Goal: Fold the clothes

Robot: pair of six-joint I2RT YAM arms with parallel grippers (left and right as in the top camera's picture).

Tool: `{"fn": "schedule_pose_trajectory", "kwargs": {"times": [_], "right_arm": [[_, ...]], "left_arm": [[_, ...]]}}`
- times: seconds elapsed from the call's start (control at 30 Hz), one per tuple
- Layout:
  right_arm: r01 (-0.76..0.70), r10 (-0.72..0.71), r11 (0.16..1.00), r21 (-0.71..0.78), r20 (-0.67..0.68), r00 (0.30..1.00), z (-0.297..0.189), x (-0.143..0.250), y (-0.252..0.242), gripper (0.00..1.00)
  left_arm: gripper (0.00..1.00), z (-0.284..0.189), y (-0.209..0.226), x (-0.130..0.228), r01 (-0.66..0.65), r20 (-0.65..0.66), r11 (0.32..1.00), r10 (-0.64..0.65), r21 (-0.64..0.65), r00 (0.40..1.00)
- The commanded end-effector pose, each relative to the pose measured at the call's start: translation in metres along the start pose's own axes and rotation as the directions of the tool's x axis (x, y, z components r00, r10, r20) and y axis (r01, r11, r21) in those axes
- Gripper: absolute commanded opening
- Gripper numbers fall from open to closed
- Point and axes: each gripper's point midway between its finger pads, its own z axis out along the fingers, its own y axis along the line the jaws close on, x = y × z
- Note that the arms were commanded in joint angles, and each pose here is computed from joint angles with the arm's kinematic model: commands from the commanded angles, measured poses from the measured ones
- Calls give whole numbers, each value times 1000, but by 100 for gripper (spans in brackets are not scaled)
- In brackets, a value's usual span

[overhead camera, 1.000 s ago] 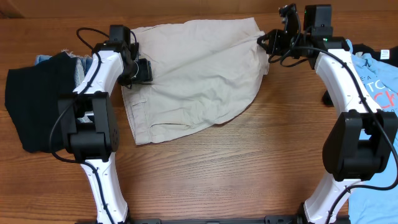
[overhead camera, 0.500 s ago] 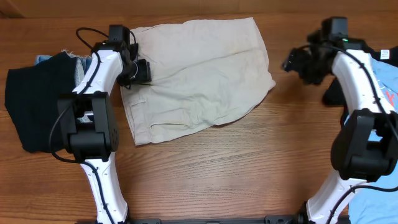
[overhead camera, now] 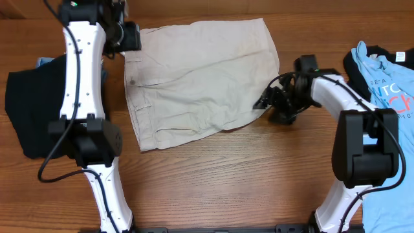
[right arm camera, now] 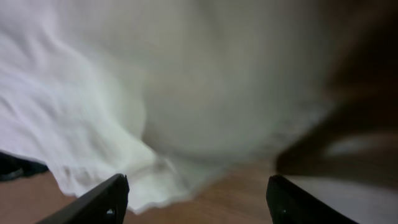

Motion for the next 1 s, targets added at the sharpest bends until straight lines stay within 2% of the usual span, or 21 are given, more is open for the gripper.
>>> {"fn": "schedule_pose_trajectory", "kwargs": {"times": [0.0,0.07,0.13,0.17,0.27,0.33,0.43,0.5,0.63,0.67,0.7,0.8,0.83,0.97], "right_arm": [[3,2,997,-81,59,998,8,-13,22,59],[54,-44,995,-87,116,992,3,-26,30,33],[100,-88,992,-76,143,986,-7,-34,32,20],[126,-115,990,-57,158,981,-16,-37,33,14],[199,-216,975,96,225,950,-60,-48,27,9],[218,-289,939,265,266,919,-102,-53,19,9],[165,-322,876,452,296,899,-153,-47,8,9],[142,-312,859,492,283,907,-165,-36,3,9],[52,-197,876,480,257,946,-159,-20,-13,8],[50,-180,886,461,242,953,-153,-16,-14,10],[75,-165,920,385,208,964,-136,-11,-7,29],[108,-155,961,254,172,973,-106,-6,1,53],[111,-142,975,192,157,977,-92,-2,3,57],[44,-42,999,-13,101,994,-51,13,9,61]], "left_arm": [[59,-54,-16,-4,-35,71,998,31,55,997],[56,-63,-21,7,-39,41,998,36,56,998],[52,-64,-24,18,-42,1,998,42,57,999],[44,-63,-29,20,-53,-4,997,53,63,999],[42,-61,-49,24,-87,-14,991,88,105,996],[43,-61,-61,27,-125,-15,986,127,112,992],[43,-59,-80,33,-173,-19,978,176,114,984],[42,-58,-90,36,-201,-21,974,204,100,979],[42,-56,-111,44,-257,-23,963,260,86,965],[43,-56,-114,45,-266,-24,961,268,82,963],[43,-58,-117,46,-273,-19,959,275,78,961],[42,-70,-118,46,-273,8,960,273,67,962],[42,-79,-114,44,-262,30,964,261,34,965],[43,-132,-103,42,-253,148,967,256,-43,955]]}}
